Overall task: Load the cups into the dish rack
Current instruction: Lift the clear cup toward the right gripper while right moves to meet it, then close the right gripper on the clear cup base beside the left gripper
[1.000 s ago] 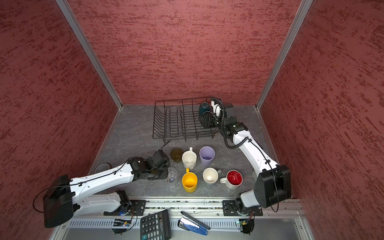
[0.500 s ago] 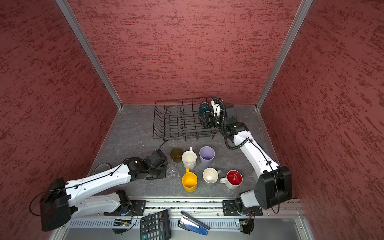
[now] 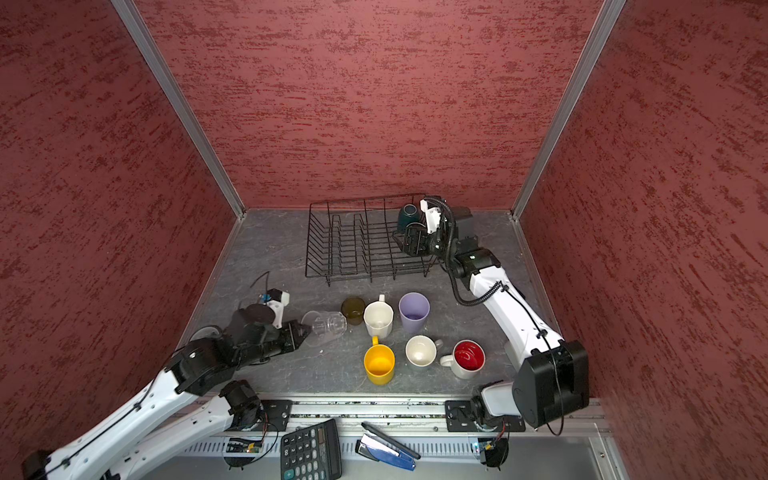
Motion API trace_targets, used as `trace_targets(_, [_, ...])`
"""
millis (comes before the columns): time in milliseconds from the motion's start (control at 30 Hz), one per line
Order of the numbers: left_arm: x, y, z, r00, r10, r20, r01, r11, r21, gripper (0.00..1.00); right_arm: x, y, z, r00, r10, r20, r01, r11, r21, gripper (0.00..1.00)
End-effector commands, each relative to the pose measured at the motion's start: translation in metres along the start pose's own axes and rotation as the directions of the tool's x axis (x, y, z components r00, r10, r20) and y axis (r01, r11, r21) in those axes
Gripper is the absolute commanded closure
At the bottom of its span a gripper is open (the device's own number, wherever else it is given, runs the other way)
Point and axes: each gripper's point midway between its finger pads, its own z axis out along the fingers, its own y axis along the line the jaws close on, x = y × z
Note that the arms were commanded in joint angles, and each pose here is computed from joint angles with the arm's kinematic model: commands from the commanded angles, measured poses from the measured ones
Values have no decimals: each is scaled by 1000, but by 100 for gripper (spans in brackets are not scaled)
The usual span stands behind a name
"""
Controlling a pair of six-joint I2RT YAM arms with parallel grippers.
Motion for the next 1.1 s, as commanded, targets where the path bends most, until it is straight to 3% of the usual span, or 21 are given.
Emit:
trace_targets(0, [-22, -33, -16, 998, -10, 69, -5, 976, 217, 100, -12, 48, -11, 998, -16, 55, 29, 969, -244, 1])
trace_targets(233, [-69, -70, -29, 993, -96, 72, 46, 858, 511, 100, -13, 92, -28, 997, 4, 82, 38, 864, -501, 1])
trace_targets(433, [-97, -91, -34, 994, -91, 62, 29, 760, 649, 100, -1, 123, -28, 996, -44, 80, 82, 816, -572, 1])
trace_targets(700, [-105, -99, -30, 995, -93, 42, 38, 717, 696, 100, 25, 152, -6, 997, -70, 26, 71, 778, -624, 1])
trace_targets(867, [-104, -99, -31, 995, -91, 44, 35, 714, 699, 100, 32, 163, 2, 998, -66, 2, 51, 755, -654, 1])
trace_targets(1067, [-104, -95, -26, 994, -104, 34, 52, 720, 692, 100, 35, 183, -1, 998, -53, -17, 25, 692, -722, 1])
